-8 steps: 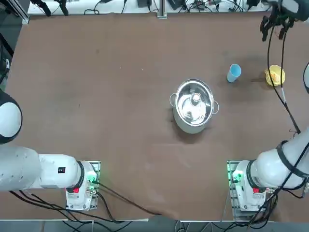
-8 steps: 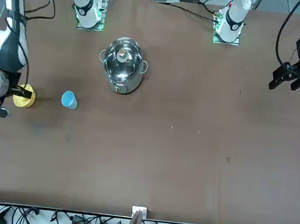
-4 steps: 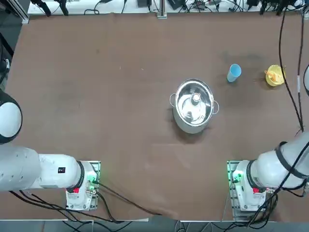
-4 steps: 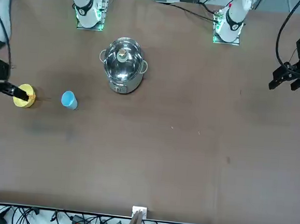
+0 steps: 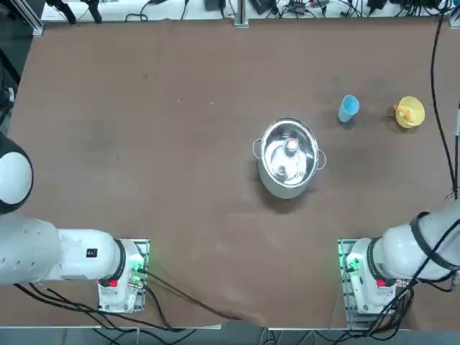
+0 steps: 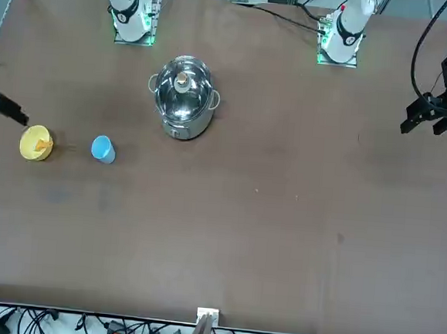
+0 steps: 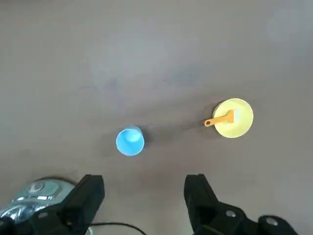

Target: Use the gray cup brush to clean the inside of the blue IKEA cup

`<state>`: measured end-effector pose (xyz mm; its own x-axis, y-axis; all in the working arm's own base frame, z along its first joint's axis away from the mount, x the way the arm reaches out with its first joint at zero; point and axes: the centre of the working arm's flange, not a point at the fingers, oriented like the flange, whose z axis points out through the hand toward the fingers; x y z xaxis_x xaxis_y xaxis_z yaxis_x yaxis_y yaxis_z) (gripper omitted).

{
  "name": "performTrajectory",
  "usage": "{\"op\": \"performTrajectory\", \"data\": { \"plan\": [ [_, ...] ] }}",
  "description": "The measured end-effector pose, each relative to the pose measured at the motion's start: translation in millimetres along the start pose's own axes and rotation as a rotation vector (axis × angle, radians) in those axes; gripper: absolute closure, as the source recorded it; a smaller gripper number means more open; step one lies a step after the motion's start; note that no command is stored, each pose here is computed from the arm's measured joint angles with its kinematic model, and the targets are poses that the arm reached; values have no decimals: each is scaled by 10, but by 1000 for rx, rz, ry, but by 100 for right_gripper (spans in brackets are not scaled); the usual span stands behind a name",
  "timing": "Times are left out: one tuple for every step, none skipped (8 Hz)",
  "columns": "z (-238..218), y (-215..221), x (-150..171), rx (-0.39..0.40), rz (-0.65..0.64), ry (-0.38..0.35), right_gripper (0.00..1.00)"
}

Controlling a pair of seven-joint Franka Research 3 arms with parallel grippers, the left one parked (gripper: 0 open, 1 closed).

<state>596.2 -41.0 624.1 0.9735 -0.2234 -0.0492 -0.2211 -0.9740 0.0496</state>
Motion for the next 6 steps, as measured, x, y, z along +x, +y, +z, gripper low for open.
{"op": "performTrajectory", "data": {
  "plan": [
    [-83,-21,-134,3,-9,4,0],
    [-112,-37,-263,5,-17,6,0],
    [-108,-30,-396,7,-21,14,0],
    [-84,-15,-536,9,-27,25,0],
    [-56,-11,-682,11,-35,29,0],
    [-50,-26,-817,11,-44,28,0]
  ]
}}
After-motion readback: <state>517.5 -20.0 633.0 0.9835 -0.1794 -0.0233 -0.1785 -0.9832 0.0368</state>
